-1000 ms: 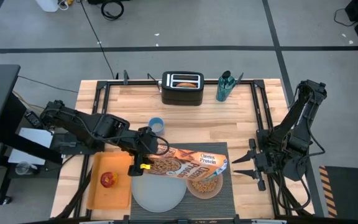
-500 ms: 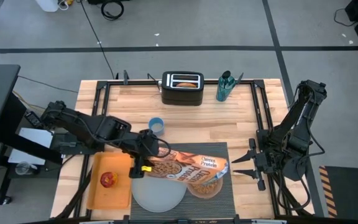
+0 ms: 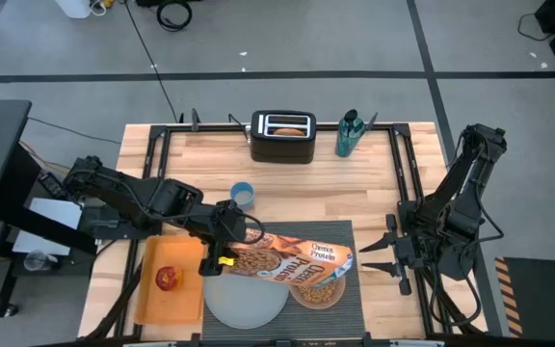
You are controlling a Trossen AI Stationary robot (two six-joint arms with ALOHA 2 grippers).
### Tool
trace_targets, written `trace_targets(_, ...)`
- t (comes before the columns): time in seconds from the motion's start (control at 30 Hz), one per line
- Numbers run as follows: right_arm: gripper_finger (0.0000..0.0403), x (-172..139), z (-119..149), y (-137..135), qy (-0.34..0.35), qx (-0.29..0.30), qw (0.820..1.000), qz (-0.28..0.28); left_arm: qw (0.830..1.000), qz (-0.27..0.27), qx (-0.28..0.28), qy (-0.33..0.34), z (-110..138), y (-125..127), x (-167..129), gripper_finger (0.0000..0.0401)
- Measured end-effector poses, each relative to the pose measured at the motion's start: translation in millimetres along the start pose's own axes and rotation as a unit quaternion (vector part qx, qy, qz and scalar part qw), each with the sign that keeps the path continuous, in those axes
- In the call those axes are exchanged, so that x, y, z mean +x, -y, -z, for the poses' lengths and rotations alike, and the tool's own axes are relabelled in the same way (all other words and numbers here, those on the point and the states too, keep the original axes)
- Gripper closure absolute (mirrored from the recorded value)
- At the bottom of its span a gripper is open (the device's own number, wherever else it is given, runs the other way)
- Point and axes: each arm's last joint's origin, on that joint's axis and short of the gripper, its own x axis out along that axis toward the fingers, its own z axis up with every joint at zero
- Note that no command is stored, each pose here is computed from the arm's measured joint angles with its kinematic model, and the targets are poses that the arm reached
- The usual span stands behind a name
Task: Arrange a breakfast setting
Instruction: Pour the cereal from the cereal box into the light orange bowl
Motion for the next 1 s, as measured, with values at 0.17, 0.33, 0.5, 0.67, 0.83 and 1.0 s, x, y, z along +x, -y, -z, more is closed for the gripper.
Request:
trace_targets(0.17,0.0252,0.0,0.0,0.0,0.000,0.000,1.000,0.000,1.000,0.000,0.005,0.002,-1.5,0.3,-4.1,0.0227)
trace_targets(0.33,0.0252,0.0,0.1,0.0,0.000,0.001,1.000,0.000,1.000,0.002,0.009,0.015,-4.7,2.4,-8.2,0.0227)
trace_targets(0.5,0.0252,0.0,0.1,0.0,0.000,0.000,1.000,0.000,1.000,0.000,0.007,0.012,-4.7,1.6,-6.8,0.0227)
trace_targets(0.67,0.0252,0.0,0.9,0.4,-0.003,0.000,1.000,0.001,1.000,-0.003,0.009,-0.005,-0.9,2.5,-6.9,0.0227)
trace_targets(0.83,0.0252,0.8,6.2,1.7,-0.010,0.013,1.000,0.007,1.000,-0.003,0.011,0.003,-0.2,3.9,-10.8,0.0227)
trace_targets(1.0,0.0252,4.8,19.1,3.9,-0.026,0.029,0.999,0.008,1.000,-0.002,0.013,0.000,0.6,5.4,-10.1,0.0227)
